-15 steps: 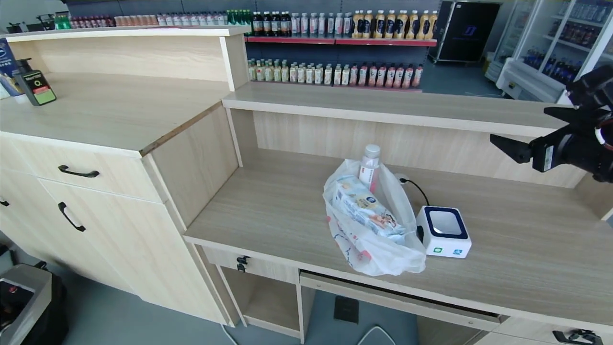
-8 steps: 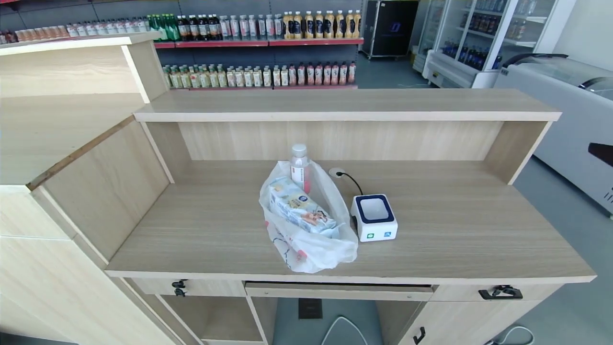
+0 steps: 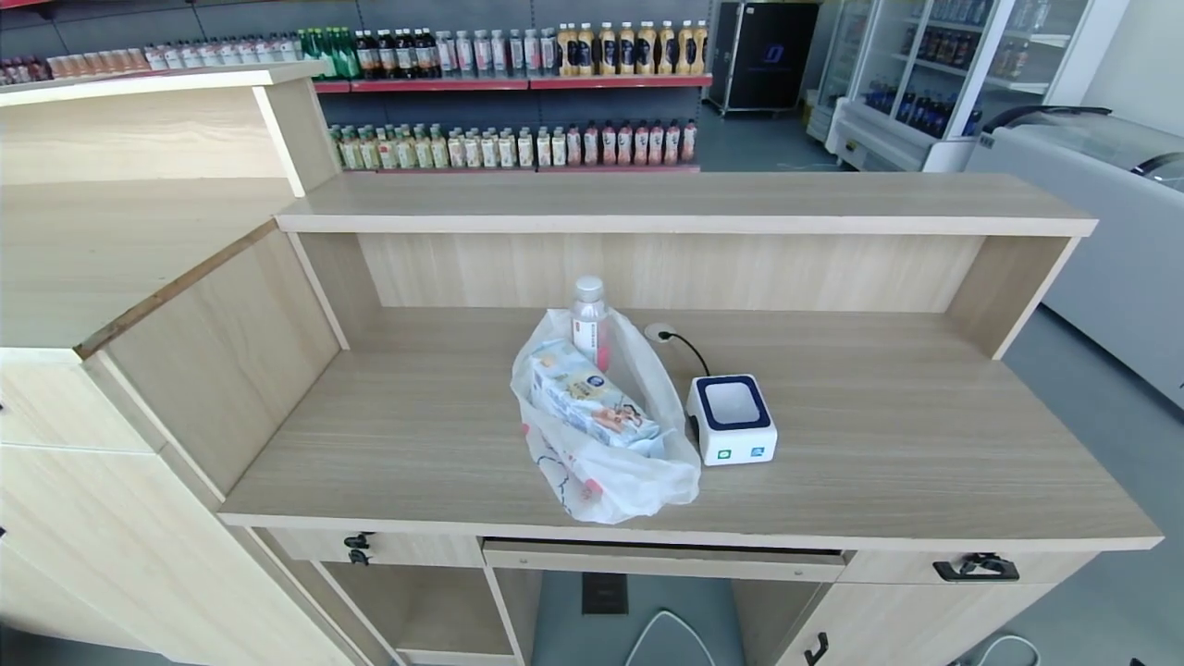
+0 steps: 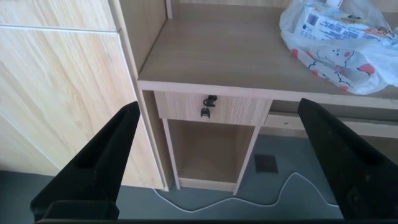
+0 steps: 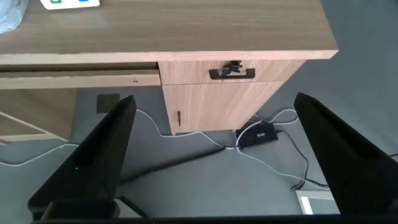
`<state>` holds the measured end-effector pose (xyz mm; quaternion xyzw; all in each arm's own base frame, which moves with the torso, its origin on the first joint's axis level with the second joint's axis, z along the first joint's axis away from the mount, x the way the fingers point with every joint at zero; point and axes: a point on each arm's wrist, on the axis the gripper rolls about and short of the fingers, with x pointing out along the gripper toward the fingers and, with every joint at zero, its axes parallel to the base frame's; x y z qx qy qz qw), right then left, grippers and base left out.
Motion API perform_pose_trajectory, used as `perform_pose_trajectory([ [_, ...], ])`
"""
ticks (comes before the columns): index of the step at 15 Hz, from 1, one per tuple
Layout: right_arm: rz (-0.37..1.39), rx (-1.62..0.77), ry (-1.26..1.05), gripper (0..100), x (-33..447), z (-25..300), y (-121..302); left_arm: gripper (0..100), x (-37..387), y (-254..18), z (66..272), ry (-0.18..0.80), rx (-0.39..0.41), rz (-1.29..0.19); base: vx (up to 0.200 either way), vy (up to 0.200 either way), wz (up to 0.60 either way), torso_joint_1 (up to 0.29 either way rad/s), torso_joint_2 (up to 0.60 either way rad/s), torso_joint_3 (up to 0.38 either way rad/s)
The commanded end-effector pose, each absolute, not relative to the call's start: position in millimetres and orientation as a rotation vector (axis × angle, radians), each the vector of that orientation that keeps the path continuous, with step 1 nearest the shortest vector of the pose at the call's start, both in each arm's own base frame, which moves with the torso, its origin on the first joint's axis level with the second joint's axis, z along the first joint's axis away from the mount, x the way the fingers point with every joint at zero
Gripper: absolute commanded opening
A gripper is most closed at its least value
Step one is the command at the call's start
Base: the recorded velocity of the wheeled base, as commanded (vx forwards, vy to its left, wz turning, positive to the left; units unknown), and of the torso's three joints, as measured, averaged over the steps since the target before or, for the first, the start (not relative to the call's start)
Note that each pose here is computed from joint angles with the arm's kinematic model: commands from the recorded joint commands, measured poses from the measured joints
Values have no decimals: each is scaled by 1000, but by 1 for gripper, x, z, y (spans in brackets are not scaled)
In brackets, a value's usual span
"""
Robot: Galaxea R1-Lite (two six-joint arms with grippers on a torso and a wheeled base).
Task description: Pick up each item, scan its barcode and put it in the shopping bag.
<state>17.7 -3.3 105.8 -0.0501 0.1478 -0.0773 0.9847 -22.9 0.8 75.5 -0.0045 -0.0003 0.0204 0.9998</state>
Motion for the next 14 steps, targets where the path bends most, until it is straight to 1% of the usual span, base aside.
perform_pose_trajectory([
  [1,-184,-51,63,100,-13,85,0,100,-23,1,75,0,-9,41,0,0,0,0,0,0],
  [2,-182,-8,44,100,-15,83,0,100,-23,1,75,0,-9,41,0,0,0,0,0,0],
  [5,-183,7,49,100,-15,82,0,100,-23,1,75,0,-9,41,0,0,0,0,0,0],
  [14,-178,-1,49,100,-15,82,0,100,-23,1,75,0,-9,41,0,0,0,0,0,0],
])
